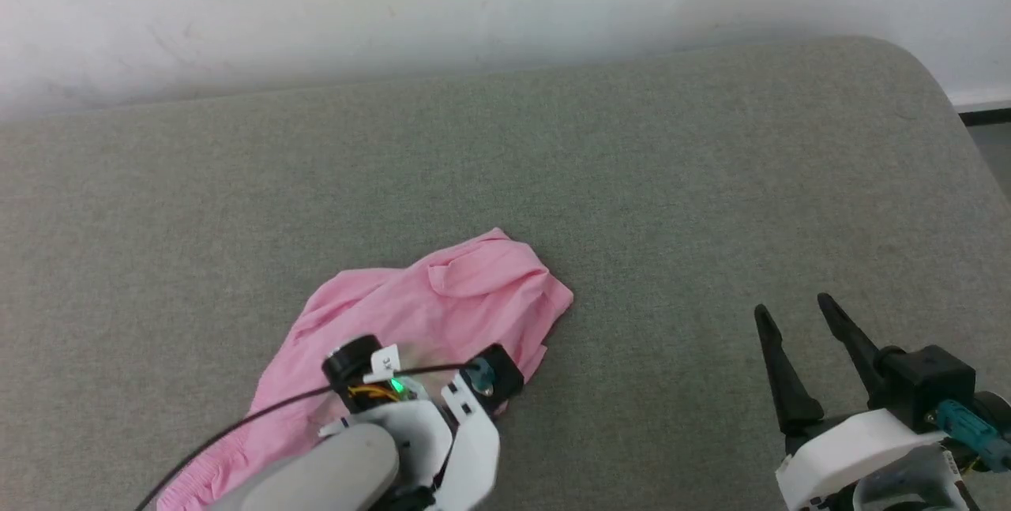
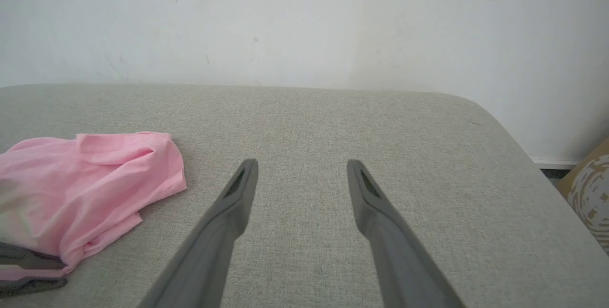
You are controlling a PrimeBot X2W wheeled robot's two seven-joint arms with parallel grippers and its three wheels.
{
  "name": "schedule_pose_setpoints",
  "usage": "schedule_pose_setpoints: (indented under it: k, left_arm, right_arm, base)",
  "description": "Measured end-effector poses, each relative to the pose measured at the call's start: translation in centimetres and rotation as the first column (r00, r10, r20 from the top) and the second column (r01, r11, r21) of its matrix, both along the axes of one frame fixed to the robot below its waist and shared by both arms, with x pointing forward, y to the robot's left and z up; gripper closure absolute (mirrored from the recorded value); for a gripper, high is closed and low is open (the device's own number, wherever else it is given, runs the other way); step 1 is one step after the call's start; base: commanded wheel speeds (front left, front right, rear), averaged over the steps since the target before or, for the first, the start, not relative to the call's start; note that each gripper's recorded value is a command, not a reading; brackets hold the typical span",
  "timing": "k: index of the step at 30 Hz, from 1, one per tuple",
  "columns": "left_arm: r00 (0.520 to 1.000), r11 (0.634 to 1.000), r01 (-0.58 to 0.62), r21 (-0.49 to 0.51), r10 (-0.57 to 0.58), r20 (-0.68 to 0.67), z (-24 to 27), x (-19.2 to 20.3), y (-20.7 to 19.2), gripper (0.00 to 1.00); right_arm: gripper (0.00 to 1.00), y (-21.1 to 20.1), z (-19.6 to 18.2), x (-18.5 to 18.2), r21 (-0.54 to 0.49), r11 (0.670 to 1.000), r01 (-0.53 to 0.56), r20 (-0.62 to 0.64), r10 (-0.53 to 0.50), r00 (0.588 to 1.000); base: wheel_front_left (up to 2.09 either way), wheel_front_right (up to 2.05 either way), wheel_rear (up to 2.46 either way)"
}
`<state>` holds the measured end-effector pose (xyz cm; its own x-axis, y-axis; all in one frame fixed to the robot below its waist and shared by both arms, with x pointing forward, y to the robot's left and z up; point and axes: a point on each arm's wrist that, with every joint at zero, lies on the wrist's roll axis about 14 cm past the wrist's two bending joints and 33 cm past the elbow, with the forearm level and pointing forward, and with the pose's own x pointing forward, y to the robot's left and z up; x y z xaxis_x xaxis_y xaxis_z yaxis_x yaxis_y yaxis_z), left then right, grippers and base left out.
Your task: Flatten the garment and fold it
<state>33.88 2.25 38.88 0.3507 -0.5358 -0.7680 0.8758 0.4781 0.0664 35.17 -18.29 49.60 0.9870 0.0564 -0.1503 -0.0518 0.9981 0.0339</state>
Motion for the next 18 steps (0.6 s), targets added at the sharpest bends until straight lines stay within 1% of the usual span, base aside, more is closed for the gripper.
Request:
schedule_pose_setpoints:
  k: [3, 5, 6, 7, 9, 10, 12, 14, 15, 16, 17, 18]
  left_arm:
    - [0.995, 0.999, 0.027, -0.042, -0.023, 0.095, 2.2, 1.1, -0.7, 1.00]
    - [0.984, 0.993, 0.032, -0.117, -0.011, 0.179, 5.1, 2.4, -1.7, 1.00]
    - [0.984, 0.993, 0.032, -0.117, -0.011, 0.179, 5.1, 2.4, -1.7, 1.00]
    - [0.959, 0.977, 0.010, -0.213, 0.051, 0.278, 8.8, 4.3, -2.3, 1.00]
    - [0.925, 0.954, -0.029, -0.300, 0.139, 0.353, 12.2, 6.2, -1.9, 1.00]
    - [0.911, 0.940, -0.060, -0.337, 0.190, 0.366, 13.3, 7.0, -1.4, 1.00]
    - [0.886, 0.907, -0.151, -0.394, 0.301, 0.354, 14.3, 8.6, 0.3, 1.00]
    - [0.856, 0.862, -0.267, -0.430, 0.417, 0.304, 13.7, 10.0, 2.7, 1.00]
    - [0.856, 0.862, -0.267, -0.430, 0.417, 0.304, 13.7, 10.0, 2.7, 1.00]
    - [0.822, 0.808, -0.385, -0.446, 0.520, 0.233, 12.0, 10.9, 5.3, 1.00]
    - [0.822, 0.808, -0.385, -0.446, 0.520, 0.233, 12.0, 10.9, 5.3, 1.00]
    - [0.801, 0.782, -0.437, -0.444, 0.563, 0.203, 10.9, 11.2, 6.5, 1.00]
  right_arm:
    - [0.00, 0.0, 0.4, -0.1, 0.001, 1.000, 0.000, 0.011, 0.000, 1.000]
    - [0.00, 0.1, 0.6, -0.1, 0.001, 1.000, -0.004, 0.018, 0.004, 1.000]
    - [0.00, 0.1, 0.6, -0.1, 0.001, 1.000, -0.004, 0.018, 0.004, 1.000]
    - [0.00, 0.2, 0.8, -0.1, 0.002, 1.000, -0.009, 0.020, 0.009, 1.000]
    - [0.00, 0.4, 0.9, -0.1, 0.004, 1.000, -0.013, 0.026, 0.013, 1.000]
    - [0.00, 0.5, 0.9, -0.1, 0.004, 1.000, -0.016, 0.025, 0.016, 1.000]
    - [0.00, 0.6, 0.8, -0.1, 0.007, 1.000, -0.021, 0.019, 0.020, 1.000]
    - [0.00, 0.8, 0.6, -0.1, 0.014, 1.000, -0.023, 0.012, 0.023, 1.000]
    - [0.00, 0.8, 0.6, -0.1, 0.014, 1.000, -0.023, 0.012, 0.023, 1.000]
    - [0.00, 0.8, 0.3, -0.1, 0.023, 0.999, -0.024, 0.002, 0.024, 1.000]
    - [0.00, 0.8, 0.3, -0.1, 0.023, 0.999, -0.024, 0.002, 0.024, 1.000]
    - [0.00, 0.8, 0.2, 0.0, 0.024, 0.999, -0.023, -0.003, 0.023, 1.000]
  base:
    - [0.00, 0.00, 0.00]
    - [0.00, 0.00, 0.00]
    - [0.00, 0.00, 0.00]
    - [0.00, 0.00, 0.00]
    - [0.00, 0.00, 0.00]
    - [0.00, 0.00, 0.00]
    - [0.00, 0.00, 0.00]
    - [0.00, 0.00, 0.00]
    - [0.00, 0.00, 0.00]
    - [0.00, 0.00, 0.00]
    - [0.00, 0.00, 0.00]
    - [0.00, 0.00, 0.00]
